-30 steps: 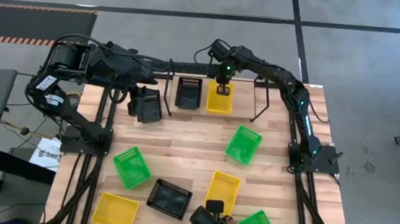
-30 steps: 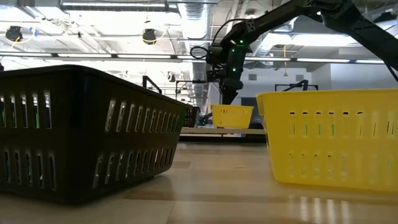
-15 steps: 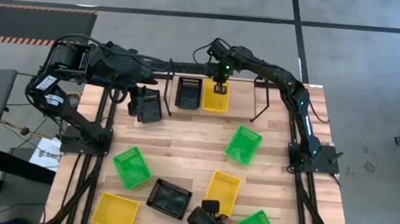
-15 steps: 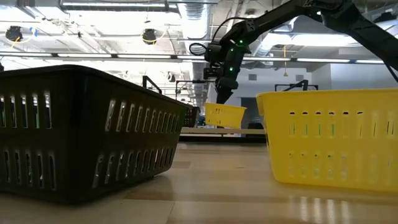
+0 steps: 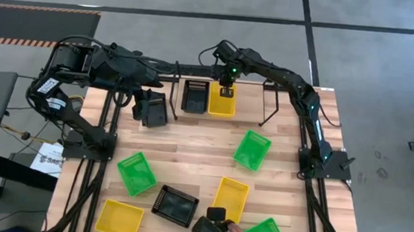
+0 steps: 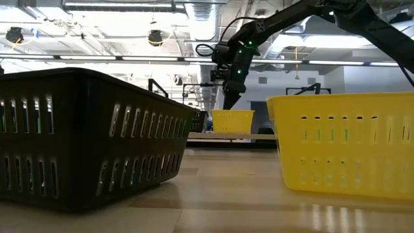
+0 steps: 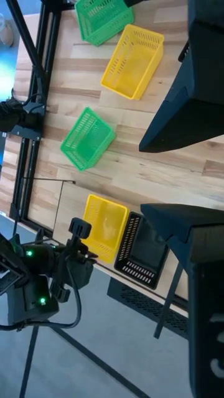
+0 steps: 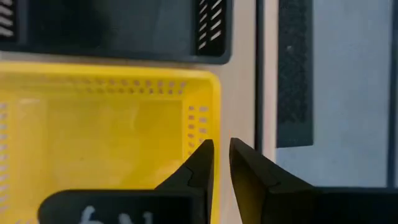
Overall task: Stack baskets on shelf by color
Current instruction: Adjust the yellow bin on the shelf, then put the top right green bin on the shelf
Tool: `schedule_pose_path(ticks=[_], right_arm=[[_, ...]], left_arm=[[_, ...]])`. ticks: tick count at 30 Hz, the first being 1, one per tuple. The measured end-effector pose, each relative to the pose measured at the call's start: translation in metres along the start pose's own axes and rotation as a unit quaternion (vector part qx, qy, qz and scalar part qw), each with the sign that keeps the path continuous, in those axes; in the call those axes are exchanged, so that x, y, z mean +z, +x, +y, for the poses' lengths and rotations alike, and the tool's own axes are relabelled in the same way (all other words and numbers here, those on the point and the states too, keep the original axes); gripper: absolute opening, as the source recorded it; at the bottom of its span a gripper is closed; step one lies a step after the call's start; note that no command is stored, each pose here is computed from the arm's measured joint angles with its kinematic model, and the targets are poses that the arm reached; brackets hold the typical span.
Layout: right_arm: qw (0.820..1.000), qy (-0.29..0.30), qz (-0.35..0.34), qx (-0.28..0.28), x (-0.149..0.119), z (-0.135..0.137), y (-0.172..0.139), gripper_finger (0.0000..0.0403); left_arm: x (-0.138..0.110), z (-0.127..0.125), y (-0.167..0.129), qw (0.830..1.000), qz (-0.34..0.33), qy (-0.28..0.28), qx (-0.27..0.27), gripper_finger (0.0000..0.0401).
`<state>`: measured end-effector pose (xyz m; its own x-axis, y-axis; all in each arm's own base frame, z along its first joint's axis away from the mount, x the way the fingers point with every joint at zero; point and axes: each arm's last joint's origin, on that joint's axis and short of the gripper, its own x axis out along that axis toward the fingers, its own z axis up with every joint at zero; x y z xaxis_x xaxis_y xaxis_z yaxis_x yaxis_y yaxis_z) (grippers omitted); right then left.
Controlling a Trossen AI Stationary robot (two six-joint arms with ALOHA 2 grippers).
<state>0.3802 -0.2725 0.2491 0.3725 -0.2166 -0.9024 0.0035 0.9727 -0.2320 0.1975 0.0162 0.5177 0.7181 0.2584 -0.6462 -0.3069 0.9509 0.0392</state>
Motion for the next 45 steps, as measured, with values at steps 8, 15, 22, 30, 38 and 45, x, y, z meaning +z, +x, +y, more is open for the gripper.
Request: schedule_pose_path(ticks=[8, 15, 22, 30, 38, 45], right_arm=[[0.998, -0.019, 0.024, -0.057, 0.02, 0.008, -0.025, 0.0099], [0.999, 0.011, 0.024, -0.043, 0.039, 0.032, -0.094, 0.0112], [0.985, 0.162, 0.056, -0.02, 0.013, 0.074, -0.178, 0.0113], [0.966, 0.246, -0.045, 0.063, -0.003, 0.14, -0.262, 0.0114], [0.955, 0.275, 0.005, 0.116, -0.014, 0.214, -0.267, 0.0114], [0.943, 0.279, 0.164, 0.085, -0.034, 0.278, -0.203, 0.0114]], left_arm=[[0.0, 0.0, 0.0, 1.0, 0.0, 0.0, 0.0, 0.0132], [0.0, 0.0, 0.0, 1.0, 0.001, 0.002, 0.0, 0.0132], [-0.002, 0.0, 0.0, 1.0, 0.012, 0.02, 0.002, 0.0132], [-0.003, 0.0, 0.0, 0.999, 0.017, 0.05, -0.002, 0.0132], [-0.006, 0.001, 0.0, 0.998, 0.033, 0.056, -0.002, 0.0132], [-0.006, 0.001, 0.0, 0.998, 0.032, 0.056, -0.002, 0.0132]])
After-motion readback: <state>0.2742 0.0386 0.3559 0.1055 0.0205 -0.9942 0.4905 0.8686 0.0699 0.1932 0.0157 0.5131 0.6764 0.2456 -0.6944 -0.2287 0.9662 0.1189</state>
